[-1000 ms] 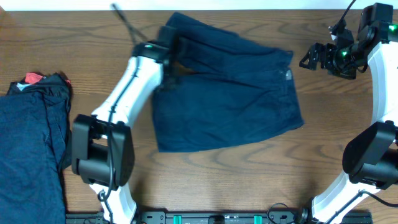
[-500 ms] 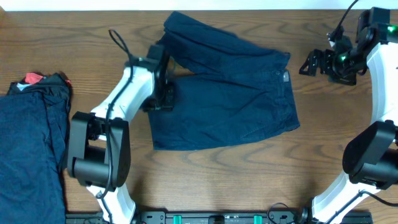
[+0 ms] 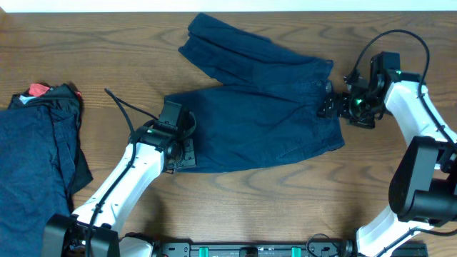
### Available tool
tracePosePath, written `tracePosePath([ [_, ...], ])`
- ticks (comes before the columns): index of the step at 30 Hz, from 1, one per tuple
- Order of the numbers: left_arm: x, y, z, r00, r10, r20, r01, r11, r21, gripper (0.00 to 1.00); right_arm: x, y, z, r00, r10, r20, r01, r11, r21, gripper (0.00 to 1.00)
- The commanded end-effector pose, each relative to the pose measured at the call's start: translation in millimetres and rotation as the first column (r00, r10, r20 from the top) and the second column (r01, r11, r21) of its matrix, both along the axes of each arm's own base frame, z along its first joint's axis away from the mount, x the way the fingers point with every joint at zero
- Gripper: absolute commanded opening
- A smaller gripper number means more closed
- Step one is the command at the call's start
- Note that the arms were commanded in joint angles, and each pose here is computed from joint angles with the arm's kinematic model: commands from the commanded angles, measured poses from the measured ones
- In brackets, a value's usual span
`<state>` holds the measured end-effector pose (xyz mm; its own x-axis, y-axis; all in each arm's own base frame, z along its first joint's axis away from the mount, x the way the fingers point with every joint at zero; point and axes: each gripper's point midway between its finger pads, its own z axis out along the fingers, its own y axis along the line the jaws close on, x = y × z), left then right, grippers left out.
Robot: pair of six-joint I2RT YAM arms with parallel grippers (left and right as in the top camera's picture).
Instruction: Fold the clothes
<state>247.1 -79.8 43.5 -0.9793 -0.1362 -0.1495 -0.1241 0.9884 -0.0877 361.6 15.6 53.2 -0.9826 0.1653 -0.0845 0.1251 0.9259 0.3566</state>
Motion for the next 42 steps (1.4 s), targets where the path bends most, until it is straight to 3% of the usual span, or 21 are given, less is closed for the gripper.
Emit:
tracePosePath([
  [1, -1, 3, -2, 1.0, 0.024, -0.002, -0.024, 1.0, 0.01, 0.59, -8, 7, -2, 0.999, -0.031, -0.008, 0.031, 0.999, 0.017, 0.99],
  [4, -4, 4, -5, 1.0, 0.023, -0.01, -0.023, 1.0, 0.013, 0.61, -15, 5, -14, 0.995, -0.087, -0.039, 0.088, 0.996, 0.012, 0.99],
  [8, -15, 7, -20, 0.999, 0.024, -0.031, -0.023, 1.0, 0.019, 0.65, -25, -20, -29, 0.951, -0.289, -0.106, 0.282, 0.956, -0.082, 0.99],
  [12, -26, 9, -34, 0.998, 0.024, -0.052, -0.023, 1.0, 0.014, 0.66, -32, -32, -35, 0.925, -0.357, -0.129, 0.347, 0.933, -0.094, 0.99],
  [33, -26, 9, -50, 0.998, 0.053, -0.015, -0.053, 0.999, -0.002, 0.79, -57, 26, -72, 0.964, -0.222, -0.143, 0.227, 0.974, 0.015, 0.98],
  [35, -23, 8, -49, 0.998, 0.059, -0.003, -0.059, 0.998, -0.007, 0.79, -57, 33, -72, 0.97, -0.201, -0.139, 0.206, 0.978, 0.02, 0.9],
  [36, -22, 8, -49, 0.998, 0.062, 0.0, -0.062, 0.998, -0.009, 0.79, -57, 37, -72, 0.972, -0.188, -0.139, 0.193, 0.981, 0.024, 0.8],
  [38, -23, 8, -50, 0.996, 0.086, -0.006, -0.086, 0.996, -0.011, 0.78, -58, 44, -72, 0.977, -0.165, -0.136, 0.17, 0.985, 0.028, 0.55],
  [41, -24, 8, -54, 0.995, 0.093, -0.019, -0.093, 0.996, -0.007, 0.78, -59, 48, -72, 0.979, -0.15, -0.137, 0.155, 0.988, 0.028, 0.02],
  [42, -24, 8, -55, 0.995, 0.094, -0.023, -0.094, 0.996, -0.006, 0.78, -59, 49, -72, 0.979, -0.148, -0.137, 0.154, 0.988, 0.028, 0.01],
])
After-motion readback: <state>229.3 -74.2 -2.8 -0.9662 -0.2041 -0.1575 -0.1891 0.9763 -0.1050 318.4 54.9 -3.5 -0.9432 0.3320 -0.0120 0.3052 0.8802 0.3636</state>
